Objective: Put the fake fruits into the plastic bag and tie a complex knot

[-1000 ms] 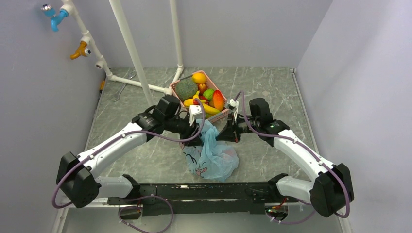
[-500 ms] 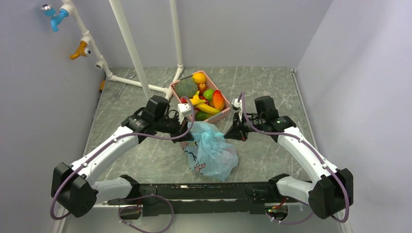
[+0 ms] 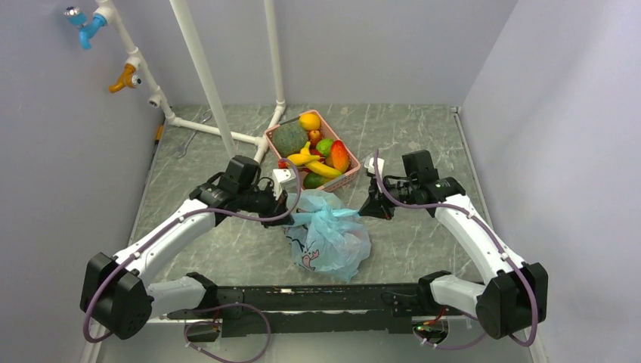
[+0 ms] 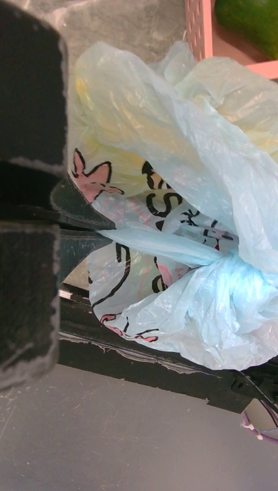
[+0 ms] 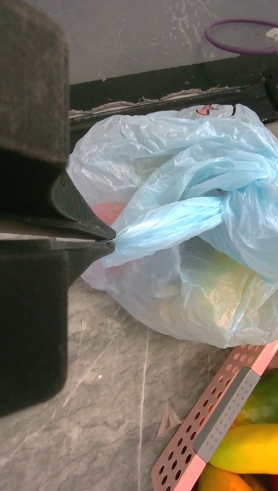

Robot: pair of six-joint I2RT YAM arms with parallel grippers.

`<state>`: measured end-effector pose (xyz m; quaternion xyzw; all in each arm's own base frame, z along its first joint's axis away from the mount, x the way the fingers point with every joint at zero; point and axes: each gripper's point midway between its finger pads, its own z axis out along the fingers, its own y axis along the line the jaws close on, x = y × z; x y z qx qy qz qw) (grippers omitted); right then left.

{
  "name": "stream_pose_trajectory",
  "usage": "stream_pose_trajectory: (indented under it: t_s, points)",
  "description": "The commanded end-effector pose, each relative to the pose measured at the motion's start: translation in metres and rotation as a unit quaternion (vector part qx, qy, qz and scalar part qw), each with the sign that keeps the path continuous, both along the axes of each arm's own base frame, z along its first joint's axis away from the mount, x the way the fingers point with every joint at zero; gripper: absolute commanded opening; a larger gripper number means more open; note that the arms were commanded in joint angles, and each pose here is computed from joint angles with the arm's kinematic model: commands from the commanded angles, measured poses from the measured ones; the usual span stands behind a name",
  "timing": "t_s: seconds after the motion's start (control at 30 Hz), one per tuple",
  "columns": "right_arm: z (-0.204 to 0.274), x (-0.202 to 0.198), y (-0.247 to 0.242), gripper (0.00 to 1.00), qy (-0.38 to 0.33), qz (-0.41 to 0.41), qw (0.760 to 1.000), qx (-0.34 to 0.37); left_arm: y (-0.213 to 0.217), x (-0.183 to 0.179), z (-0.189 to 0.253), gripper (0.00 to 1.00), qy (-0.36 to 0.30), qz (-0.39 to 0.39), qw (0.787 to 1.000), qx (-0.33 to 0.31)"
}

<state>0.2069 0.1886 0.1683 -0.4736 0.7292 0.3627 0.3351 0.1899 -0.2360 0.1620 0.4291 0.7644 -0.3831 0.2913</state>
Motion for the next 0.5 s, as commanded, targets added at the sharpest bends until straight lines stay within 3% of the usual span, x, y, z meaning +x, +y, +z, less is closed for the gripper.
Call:
stream_pose_trajectory:
  t_s: [0.0,0.07,0.13,0.47]
  points:
    - [0.014,0.007,0.01,0.23,-0.027,0.032,0.999,0.013,-0.009,0.002,0.005,0.0,-0.026,-0.033,0.999,-0.003]
    - [0.015,0.01,0.013,0.45,-0.033,0.04,0.999,0.013,-0.011,0.003,0.007,0.0,-0.03,-0.034,0.999,-0.005]
    - [0.015,0.013,0.015,0.55,-0.043,0.047,0.998,0.012,-0.011,0.004,0.007,0.0,-0.033,-0.035,0.999,-0.005]
    - [-0.001,0.032,0.041,0.57,-0.101,0.081,0.992,0.007,-0.012,0.002,0.009,0.0,-0.032,-0.037,0.999,-0.012]
